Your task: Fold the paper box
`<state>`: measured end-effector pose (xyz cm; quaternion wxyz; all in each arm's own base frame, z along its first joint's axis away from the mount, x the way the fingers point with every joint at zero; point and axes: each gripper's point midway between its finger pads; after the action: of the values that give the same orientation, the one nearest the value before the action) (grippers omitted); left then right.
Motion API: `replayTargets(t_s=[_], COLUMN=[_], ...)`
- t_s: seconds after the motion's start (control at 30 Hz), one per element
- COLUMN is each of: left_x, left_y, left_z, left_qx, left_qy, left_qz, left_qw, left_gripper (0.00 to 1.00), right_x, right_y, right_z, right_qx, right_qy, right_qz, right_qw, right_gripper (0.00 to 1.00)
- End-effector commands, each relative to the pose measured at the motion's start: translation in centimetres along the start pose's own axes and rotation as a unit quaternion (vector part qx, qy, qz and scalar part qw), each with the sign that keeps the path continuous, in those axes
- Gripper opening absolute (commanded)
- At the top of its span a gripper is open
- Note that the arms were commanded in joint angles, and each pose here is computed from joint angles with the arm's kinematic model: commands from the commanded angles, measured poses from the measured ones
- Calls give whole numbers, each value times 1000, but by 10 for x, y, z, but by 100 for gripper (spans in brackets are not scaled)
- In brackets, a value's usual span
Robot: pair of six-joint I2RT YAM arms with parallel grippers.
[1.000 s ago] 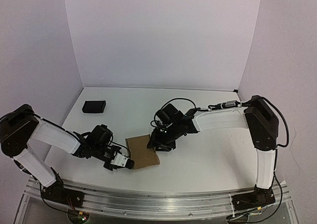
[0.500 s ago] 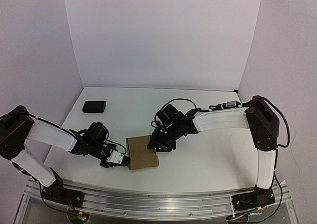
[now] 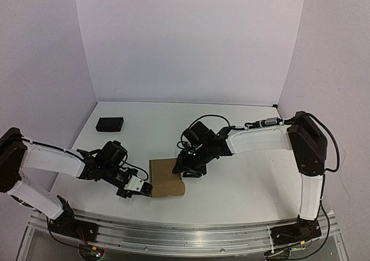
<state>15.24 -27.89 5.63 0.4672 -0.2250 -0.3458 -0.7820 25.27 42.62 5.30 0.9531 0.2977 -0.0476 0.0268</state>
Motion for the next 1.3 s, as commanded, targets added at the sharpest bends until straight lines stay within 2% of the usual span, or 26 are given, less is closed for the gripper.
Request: replayTargets(t_s=[0.0,0.23,0.5,0.63,0.97,1.27], left_x=[-13,-16,-3,-7,12,16], left_y=[2,18,34,31,9,11], left_z=[-9,-16,-22,-24,-18,-17], left_qx=[-14,12,28,26,-22,-17], left_qy=[32,34,-1,6,-27,-25], left_qz=[47,42,32,20,21,-1], left_qw=[998,998,999,999,999,1000], left_gripper=[7,6,6,6,8,10], right_x=[-2,-3,-3,-2,-5,-3], right_y=[7,6,10,9,5,5], right_z=[11,9,9,10,8,10], right_qx=[3,2,7,7,1,-2], right_qy=[-5,0,2,0,4,0], right_qz=[-1,-6,-5,-8,-14,-4], right_qw=[1000,1000,1000,1000,1000,1000], right_gripper=[46,46,46,45,46,51])
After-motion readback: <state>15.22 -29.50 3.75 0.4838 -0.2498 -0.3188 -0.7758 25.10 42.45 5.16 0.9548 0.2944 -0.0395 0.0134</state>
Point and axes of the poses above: each gripper's point midway between its finger pads, its own z axis back along the fingers, its own y axis along the line the jaws close on, x = y × z, and after that the axes turned 1 degree about z, right-handed
